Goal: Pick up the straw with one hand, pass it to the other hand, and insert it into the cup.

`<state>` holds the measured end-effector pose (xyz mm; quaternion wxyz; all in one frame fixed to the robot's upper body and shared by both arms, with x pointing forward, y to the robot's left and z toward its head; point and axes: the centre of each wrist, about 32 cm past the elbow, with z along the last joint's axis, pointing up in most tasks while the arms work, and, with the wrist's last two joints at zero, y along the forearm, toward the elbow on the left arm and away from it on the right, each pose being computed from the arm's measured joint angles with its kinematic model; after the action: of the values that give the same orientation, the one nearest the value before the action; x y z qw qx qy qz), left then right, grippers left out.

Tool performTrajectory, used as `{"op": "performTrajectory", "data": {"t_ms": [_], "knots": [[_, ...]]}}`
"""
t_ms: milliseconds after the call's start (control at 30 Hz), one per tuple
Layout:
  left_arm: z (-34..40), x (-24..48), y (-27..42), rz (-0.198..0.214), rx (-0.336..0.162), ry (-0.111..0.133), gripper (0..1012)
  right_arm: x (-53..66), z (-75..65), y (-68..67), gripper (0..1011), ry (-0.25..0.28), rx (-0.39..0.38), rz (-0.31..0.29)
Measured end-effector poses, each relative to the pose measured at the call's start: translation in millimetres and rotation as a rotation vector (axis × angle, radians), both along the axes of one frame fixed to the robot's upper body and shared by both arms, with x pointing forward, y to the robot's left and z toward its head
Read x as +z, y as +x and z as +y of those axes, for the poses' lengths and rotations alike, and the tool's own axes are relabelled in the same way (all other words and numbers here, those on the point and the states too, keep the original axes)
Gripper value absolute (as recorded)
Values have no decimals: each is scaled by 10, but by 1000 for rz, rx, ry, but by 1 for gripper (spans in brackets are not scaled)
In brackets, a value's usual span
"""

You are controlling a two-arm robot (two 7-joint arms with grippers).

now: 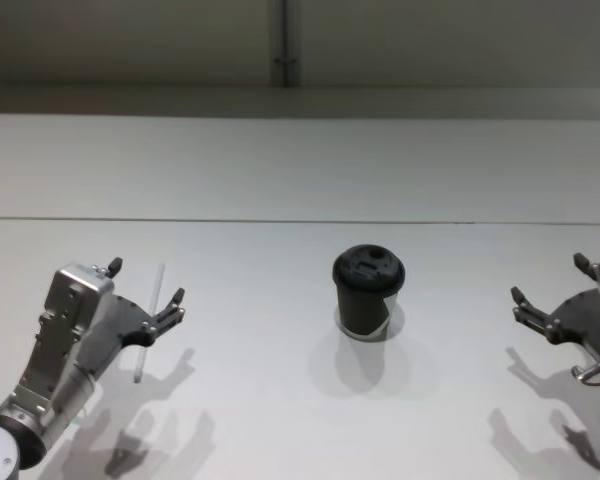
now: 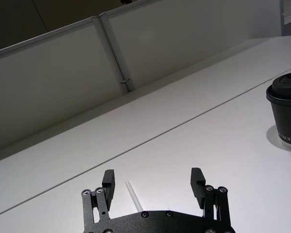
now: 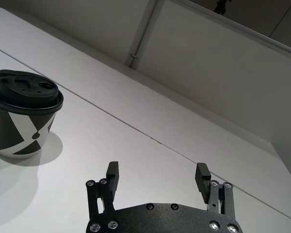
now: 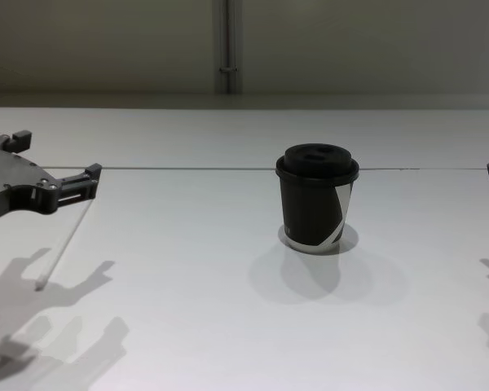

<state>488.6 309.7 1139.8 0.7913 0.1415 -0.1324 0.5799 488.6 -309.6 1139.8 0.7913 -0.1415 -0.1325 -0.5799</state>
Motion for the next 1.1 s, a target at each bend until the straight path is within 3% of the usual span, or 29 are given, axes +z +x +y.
{"op": "performTrajectory", "data": {"t_ms": [1100], "knots": [[0,0,0,0,0,0,1001,0,0,0,1001,0,0,0]]}}
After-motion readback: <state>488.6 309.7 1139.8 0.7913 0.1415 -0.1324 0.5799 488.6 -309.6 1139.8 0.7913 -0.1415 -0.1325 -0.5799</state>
